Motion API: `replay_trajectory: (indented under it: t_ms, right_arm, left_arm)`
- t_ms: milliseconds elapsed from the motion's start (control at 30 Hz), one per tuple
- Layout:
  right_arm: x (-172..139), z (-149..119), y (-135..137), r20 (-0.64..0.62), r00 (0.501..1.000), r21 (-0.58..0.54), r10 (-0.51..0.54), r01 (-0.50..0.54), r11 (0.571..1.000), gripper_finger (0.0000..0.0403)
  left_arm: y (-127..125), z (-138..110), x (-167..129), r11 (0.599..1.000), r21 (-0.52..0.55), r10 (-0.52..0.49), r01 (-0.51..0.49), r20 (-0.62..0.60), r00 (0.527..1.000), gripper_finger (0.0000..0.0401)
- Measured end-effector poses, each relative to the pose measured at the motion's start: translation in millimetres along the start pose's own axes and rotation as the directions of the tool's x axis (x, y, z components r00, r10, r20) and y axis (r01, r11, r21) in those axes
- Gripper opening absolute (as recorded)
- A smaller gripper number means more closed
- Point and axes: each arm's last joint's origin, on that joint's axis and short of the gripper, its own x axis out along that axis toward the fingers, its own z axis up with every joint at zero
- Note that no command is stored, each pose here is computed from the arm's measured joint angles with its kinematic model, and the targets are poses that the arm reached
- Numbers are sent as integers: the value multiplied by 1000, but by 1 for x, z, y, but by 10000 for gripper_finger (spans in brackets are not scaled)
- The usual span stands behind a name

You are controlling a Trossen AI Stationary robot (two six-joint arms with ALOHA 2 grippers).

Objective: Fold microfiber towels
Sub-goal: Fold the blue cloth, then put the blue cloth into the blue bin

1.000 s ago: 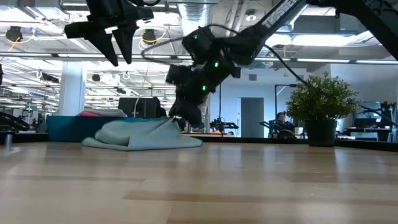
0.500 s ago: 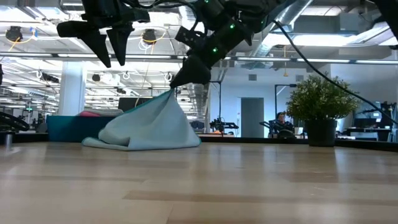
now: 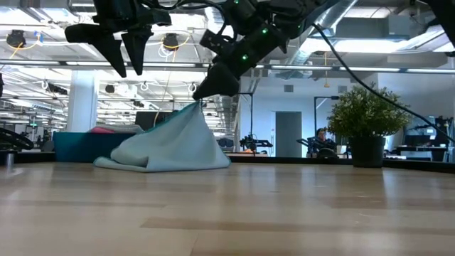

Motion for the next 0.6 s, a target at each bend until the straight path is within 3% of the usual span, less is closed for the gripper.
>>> replay_trajectory:
  t_ms: [333, 600]
  right_arm:
    - [0, -2, -2, -12, 1000, 9, -1, 1, 1000, 193]
    - [-48, 7, -8, -88, 993, 144, 81, -67, 987, 225]
  left_arm:
    - [0, 0, 0, 1000, 1, -3, 3, -12, 1000, 149]
    - [3, -15, 16, 995, -99, -8, -13, -209, 978, 149]
